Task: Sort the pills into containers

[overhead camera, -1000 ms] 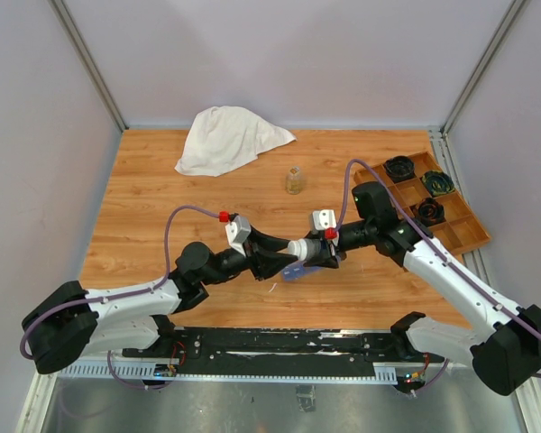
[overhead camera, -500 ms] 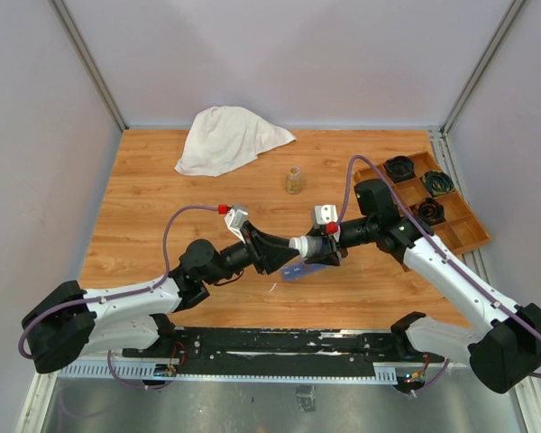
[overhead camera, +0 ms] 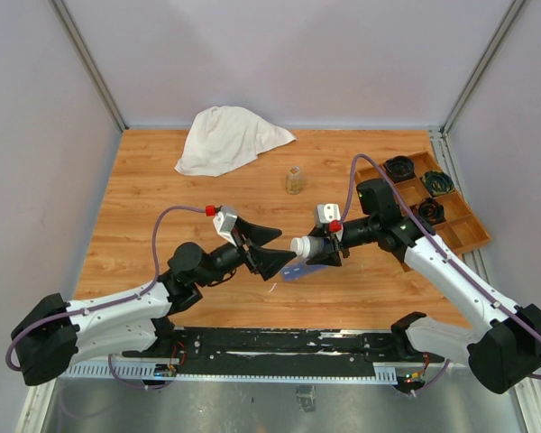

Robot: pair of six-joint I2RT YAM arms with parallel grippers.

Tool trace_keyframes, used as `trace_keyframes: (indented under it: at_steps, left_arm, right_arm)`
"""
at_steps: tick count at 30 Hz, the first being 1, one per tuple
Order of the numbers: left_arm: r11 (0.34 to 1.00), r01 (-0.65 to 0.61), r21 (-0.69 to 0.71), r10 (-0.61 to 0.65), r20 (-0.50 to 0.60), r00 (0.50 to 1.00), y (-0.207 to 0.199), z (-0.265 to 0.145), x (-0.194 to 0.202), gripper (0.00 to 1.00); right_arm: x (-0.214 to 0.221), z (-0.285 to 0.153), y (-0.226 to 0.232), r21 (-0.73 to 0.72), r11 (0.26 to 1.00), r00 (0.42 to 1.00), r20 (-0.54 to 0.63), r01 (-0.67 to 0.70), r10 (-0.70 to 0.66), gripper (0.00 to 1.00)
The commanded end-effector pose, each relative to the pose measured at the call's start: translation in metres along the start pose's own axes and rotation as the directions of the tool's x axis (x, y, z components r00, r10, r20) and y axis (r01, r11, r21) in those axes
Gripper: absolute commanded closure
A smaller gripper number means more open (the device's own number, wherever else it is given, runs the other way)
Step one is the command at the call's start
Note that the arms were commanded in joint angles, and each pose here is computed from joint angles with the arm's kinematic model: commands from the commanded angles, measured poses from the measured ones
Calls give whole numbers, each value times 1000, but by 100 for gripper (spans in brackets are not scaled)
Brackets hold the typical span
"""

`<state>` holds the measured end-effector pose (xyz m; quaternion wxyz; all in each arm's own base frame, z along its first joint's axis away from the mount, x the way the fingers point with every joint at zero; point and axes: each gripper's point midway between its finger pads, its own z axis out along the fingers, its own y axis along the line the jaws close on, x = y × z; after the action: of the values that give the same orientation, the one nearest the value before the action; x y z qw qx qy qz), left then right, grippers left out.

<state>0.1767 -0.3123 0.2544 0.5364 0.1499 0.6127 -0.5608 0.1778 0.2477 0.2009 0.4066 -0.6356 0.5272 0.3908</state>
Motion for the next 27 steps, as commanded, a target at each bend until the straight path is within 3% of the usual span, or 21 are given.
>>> trace_keyframes:
  at_steps: [1, 6, 11, 16, 22, 27]
  left_arm:
    - [982, -187, 26, 186, 54, 981, -2, -12, -10, 1]
    - [923, -359, 137, 353, 67, 933, -18, -15, -11, 1]
    - [794, -550, 260, 560, 40, 827, -25, -11, 5, 2]
    - [700, -671, 244, 685, 32, 727, -11, -4, 4, 3]
    - [694, -668, 269, 690, 14, 723, -5, 8, -3, 5]
    - [701, -644, 305, 674, 9, 738, -7, 13, 1, 15]
  right_arm:
    - [-10, -4, 2, -14, 1000, 999, 35, 1, -1, 99]
    - [-10, -4, 3, -17, 1000, 999, 37, 1, -1, 99]
    - [-10, -4, 4, -21, 1000, 999, 37, 4, -3, 99]
    - [-10, -4, 5, -24, 1000, 999, 37, 6, -5, 99]
    - [-9, -3, 5, -30, 1000, 999, 35, 6, -5, 99]
    - [-9, -4, 5, -29, 1000, 999, 36, 10, -9, 99]
